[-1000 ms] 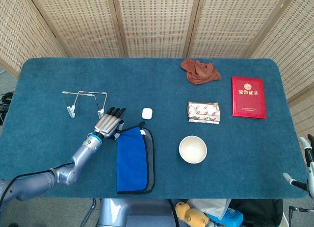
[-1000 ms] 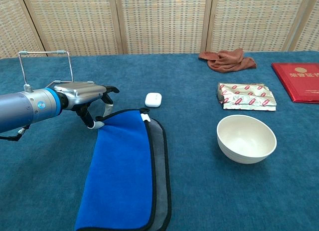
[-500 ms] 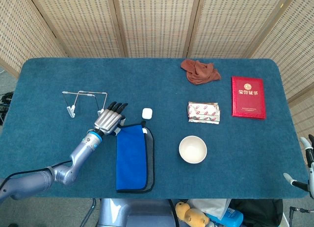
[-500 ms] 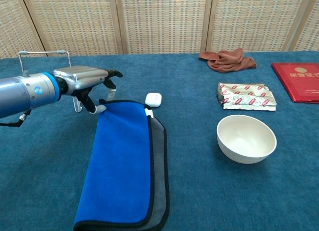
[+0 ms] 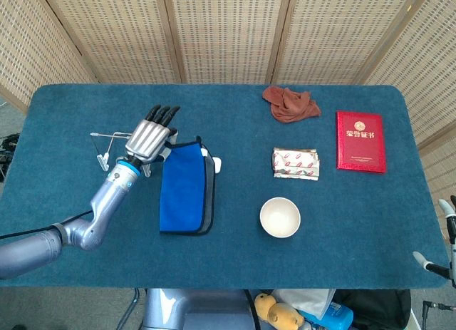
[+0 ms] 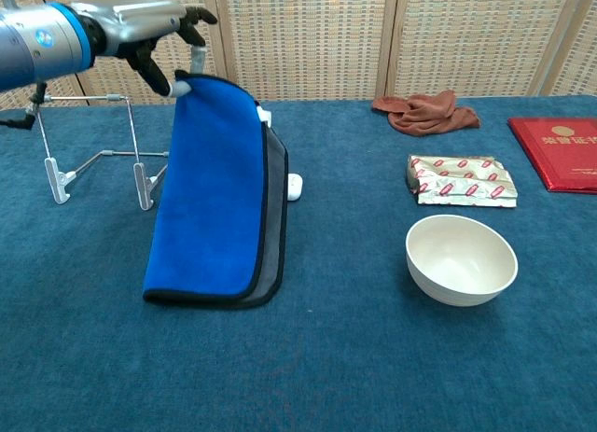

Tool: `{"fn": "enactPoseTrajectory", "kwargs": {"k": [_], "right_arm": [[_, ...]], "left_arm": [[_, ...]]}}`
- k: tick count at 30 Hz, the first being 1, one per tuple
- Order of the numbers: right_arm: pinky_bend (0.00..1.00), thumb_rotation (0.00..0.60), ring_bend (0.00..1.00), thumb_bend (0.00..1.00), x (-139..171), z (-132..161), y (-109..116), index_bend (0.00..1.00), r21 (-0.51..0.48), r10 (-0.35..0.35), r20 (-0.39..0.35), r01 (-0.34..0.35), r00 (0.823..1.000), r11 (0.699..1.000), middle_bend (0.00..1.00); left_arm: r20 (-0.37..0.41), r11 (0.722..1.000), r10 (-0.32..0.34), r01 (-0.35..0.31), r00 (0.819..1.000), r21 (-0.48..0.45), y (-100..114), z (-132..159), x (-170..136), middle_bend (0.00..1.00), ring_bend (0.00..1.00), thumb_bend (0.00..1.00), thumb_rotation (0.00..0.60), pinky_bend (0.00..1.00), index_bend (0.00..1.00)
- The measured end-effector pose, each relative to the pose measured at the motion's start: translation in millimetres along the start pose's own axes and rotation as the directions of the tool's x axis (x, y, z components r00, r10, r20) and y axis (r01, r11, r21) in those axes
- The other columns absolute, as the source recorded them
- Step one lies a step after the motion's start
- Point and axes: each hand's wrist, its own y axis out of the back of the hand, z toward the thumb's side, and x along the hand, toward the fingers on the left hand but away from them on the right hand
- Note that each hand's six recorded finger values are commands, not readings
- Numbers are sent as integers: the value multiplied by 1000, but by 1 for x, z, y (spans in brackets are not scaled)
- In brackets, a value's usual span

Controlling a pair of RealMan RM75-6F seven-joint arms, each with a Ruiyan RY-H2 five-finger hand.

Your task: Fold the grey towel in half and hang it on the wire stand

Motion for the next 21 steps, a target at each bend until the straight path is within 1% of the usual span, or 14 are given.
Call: {"fn": "enactPoseTrajectory", "kwargs": {"k": [4,9,13,16,21], "right_arm": [[0,600,0,0,1,0,0,50,-2,-1,-1,1,1000,1000,0],[0,600,0,0,0,1,0,50,-1,-1,-3,1,1000,1000,0],[0,600,0,0,0,2,-1,51,3,2,-5,-2,1000,1000,0],[0,600,0,0,1,3,-2,51,4,4,-7,-4,1000,1000,0],[0,600,0,0,0,3,-3,50,6,7,-7,-7,1000,1000,0]], "left_arm": [[-42,998,64,-64,997,16,32,-22,5,0,0,557,600,0,674],[-80,992,128,-128,989,4,60,-46,8,0,0,556,600,0,677],[-100,983,181,-182,978,-1,84,-69,6,0,0,556,600,0,679],[-105,976,216,-217,971,5,98,-82,3,0,0,556,600,0,678],[-104,964,264,-267,959,-12,111,-98,-4,0,0,555,600,0,682]]}}
